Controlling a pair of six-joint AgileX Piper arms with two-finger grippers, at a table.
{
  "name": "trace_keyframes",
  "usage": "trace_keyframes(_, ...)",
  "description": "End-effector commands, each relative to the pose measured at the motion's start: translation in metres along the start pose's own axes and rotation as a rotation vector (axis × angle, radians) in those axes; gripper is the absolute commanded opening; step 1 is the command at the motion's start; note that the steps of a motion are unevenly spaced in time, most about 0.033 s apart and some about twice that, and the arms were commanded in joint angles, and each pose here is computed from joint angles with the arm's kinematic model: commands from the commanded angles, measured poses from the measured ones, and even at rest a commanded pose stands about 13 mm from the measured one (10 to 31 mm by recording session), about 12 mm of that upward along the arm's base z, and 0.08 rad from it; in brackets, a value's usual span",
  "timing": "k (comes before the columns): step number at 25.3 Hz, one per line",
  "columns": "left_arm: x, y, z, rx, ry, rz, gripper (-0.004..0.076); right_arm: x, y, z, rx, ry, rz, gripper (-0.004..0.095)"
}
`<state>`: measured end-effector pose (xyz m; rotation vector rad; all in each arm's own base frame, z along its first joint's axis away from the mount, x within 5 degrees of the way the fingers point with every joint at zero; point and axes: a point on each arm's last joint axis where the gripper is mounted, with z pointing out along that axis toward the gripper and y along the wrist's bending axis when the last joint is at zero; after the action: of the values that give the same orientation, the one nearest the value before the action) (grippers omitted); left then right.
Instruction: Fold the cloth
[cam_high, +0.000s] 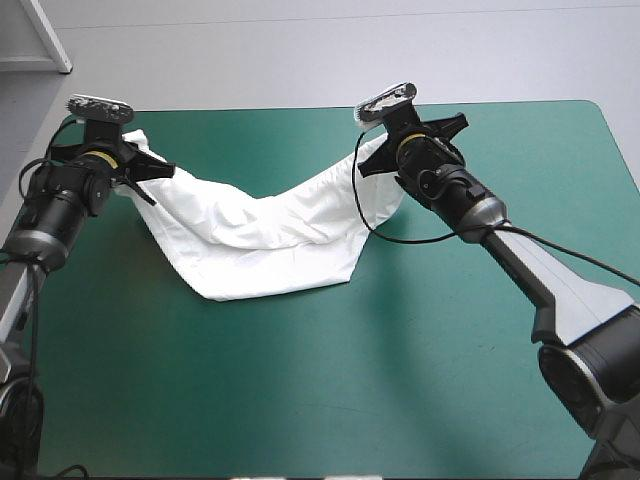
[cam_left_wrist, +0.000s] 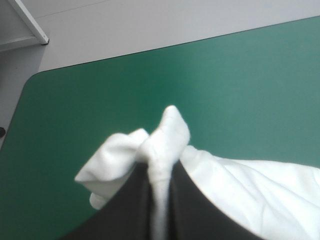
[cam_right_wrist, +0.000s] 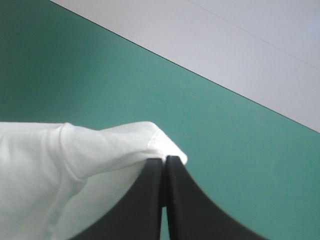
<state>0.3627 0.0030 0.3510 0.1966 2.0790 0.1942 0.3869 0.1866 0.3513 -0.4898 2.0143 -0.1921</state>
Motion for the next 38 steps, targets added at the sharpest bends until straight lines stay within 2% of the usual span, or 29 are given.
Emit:
trace_keyframes(1, -0.014, -0.001, 0.013, -0.007, -0.148, 0.001, 0.0025, -0.016, -0.016, 0.0, -0.003, -0.143, 0.08, 0.0027)
trace_keyframes(2, -0.011, -0.002, 0.022, -0.001, -0.141, -0.003, 0.0055, -0.014, -0.016, 0.006, -0.009, -0.143, 0.105, 0.0075)
trace_keyframes(3, -0.008, -0.004, 0.028, 0.003, -0.135, -0.005, 0.0108, -0.012, -0.016, 0.012, -0.019, -0.151, 0.131, 0.0164)
trace_keyframes(7, 0.004, -0.008, 0.05, 0.014, -0.1, -0.002, 0.0431, -0.011, -0.018, 0.024, -0.05, -0.199, 0.14, 0.0688)
trace_keyframes(8, 0.005, -0.008, 0.051, 0.014, -0.09, 0.0, 0.0491, -0.011, -0.019, 0.024, -0.046, -0.198, 0.138, 0.0802)
trace_keyframes(10, 0.004, -0.007, 0.048, 0.013, -0.071, -0.001, 0.0586, -0.013, -0.025, 0.017, -0.023, -0.183, 0.143, 0.0933)
trace_keyframes(17, -0.02, 0.006, -0.012, -0.012, -0.009, -0.055, 0.0567, -0.023, -0.061, -0.053, 0.092, -0.1, 0.229, 0.0851)
trace_keyframes(19, -0.025, 0.01, -0.053, -0.003, 0.067, -0.098, 0.0567, -0.021, -0.073, -0.091, 0.068, -0.02, 0.244, 0.0803)
trace_keyframes(24, -0.015, 0.014, -0.116, -0.003, 0.223, -0.116, 0.0567, -0.013, -0.076, -0.14, -0.072, 0.097, 0.234, 0.073)
trace_keyframes(27, -0.003, 0.016, -0.154, -0.012, 0.334, -0.108, 0.0567, -0.007, -0.069, -0.163, -0.216, 0.172, 0.246, 0.0659)
trace_keyframes(29, -0.002, 0.017, -0.167, -0.014, 0.33, -0.102, 0.0567, 0.001, -0.062, -0.168, -0.291, 0.26, 0.237, 0.0621)
trace_keyframes(32, 0.005, 0.018, -0.175, -0.032, 0.336, -0.092, 0.0567, 0.015, -0.047, -0.167, -0.408, 0.362, 0.235, 0.0604)
trace_keyframes(35, 0.019, 0.023, -0.174, -0.113, 0.347, -0.054, 0.0567, 0.031, -0.032, -0.159, -0.499, 0.429, 0.239, 0.0604)
trace_keyframes(38, 0.036, 0.024, -0.156, -0.192, 0.327, -0.051, 0.0566, 0.048, -0.021, -0.145, -0.524, 0.47, 0.256, 0.0604)
